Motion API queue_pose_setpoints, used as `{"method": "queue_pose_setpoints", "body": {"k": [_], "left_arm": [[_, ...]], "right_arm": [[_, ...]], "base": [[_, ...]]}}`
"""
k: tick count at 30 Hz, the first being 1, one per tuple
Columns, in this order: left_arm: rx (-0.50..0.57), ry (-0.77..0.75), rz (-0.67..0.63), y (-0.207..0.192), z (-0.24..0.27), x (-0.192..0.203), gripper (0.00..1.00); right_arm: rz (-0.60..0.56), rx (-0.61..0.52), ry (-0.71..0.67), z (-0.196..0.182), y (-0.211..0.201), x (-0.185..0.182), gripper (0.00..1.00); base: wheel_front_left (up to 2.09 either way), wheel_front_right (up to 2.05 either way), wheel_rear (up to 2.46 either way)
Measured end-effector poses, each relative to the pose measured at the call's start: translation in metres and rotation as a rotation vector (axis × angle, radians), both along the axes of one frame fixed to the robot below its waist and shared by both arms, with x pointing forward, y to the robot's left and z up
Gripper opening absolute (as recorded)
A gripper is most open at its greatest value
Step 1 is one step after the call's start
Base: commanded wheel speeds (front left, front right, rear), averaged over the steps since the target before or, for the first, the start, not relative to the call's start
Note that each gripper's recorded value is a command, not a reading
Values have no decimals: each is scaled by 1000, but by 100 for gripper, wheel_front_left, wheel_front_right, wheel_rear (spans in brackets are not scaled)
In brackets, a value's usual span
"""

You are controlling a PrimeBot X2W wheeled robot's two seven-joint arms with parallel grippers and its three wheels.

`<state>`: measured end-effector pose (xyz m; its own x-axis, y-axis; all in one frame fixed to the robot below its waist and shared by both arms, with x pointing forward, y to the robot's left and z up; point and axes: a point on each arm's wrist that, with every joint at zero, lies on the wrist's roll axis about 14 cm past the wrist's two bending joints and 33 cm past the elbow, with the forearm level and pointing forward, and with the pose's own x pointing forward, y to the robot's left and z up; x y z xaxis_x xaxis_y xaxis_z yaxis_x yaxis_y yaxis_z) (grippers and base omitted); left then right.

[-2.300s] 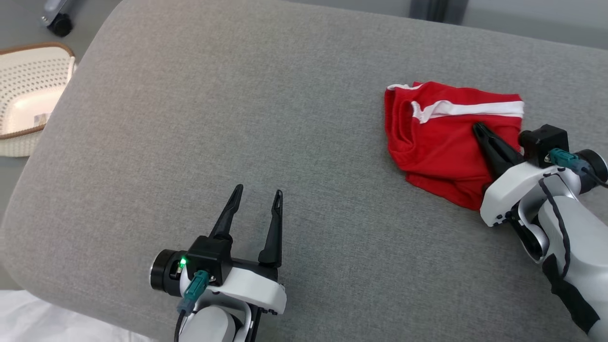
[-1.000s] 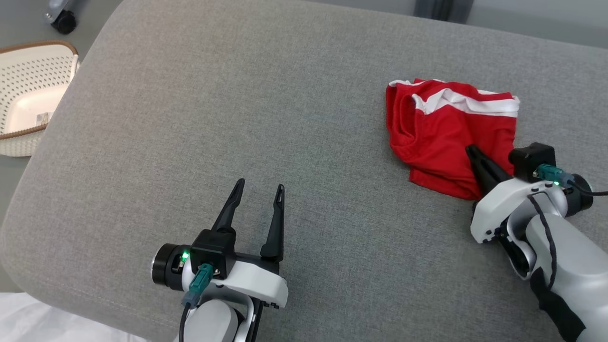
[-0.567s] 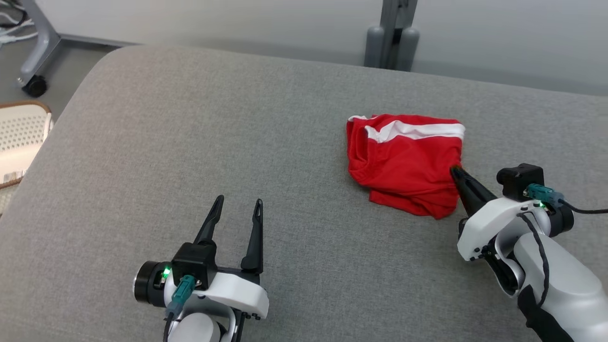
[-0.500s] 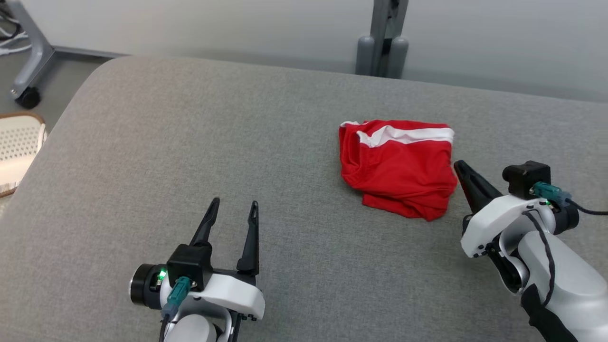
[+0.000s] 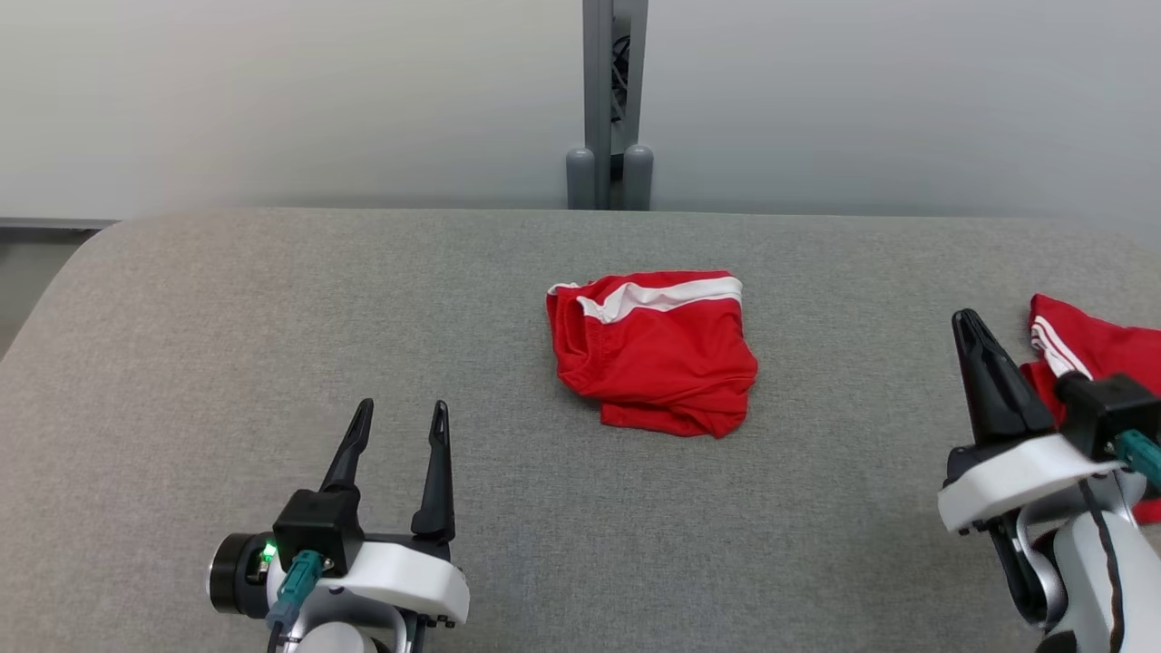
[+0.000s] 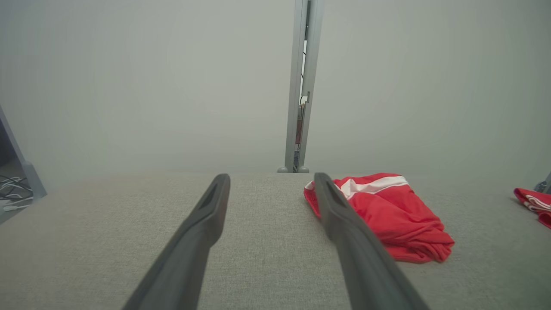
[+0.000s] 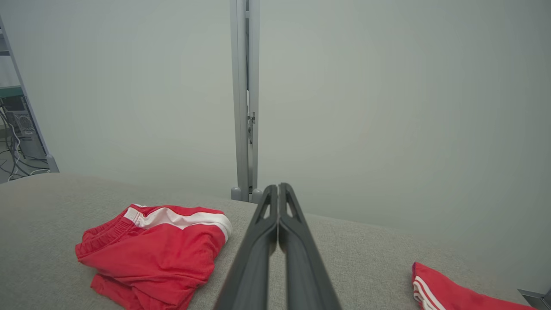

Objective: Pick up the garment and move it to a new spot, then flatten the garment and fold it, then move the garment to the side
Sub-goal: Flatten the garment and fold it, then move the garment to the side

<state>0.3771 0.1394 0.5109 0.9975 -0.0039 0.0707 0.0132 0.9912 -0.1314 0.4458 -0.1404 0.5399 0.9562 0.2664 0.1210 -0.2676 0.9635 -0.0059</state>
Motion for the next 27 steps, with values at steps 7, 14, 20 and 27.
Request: {"method": "queue_pose_setpoints", "body": {"k": [7, 14, 20, 27], "left_arm": [[-8, 28, -28, -9, -10, -6, 100], [-24, 41, -39, -12, -14, -10, 100], [-25, 37, -40, -12, -13, -12, 100], [-26, 52, -36, -9, -18, -14, 100]], "right_arm": [[-108, 42, 23, -18, -21, -36, 0], [-159, 33, 118, -52, -29, -54, 100], [-154, 38, 118, -51, -25, -53, 100], [-126, 61, 146, -59, -13, -48, 100]], "base": [[0, 0, 0], [0, 0, 0], [0, 0, 0], [0, 0, 0]]}}
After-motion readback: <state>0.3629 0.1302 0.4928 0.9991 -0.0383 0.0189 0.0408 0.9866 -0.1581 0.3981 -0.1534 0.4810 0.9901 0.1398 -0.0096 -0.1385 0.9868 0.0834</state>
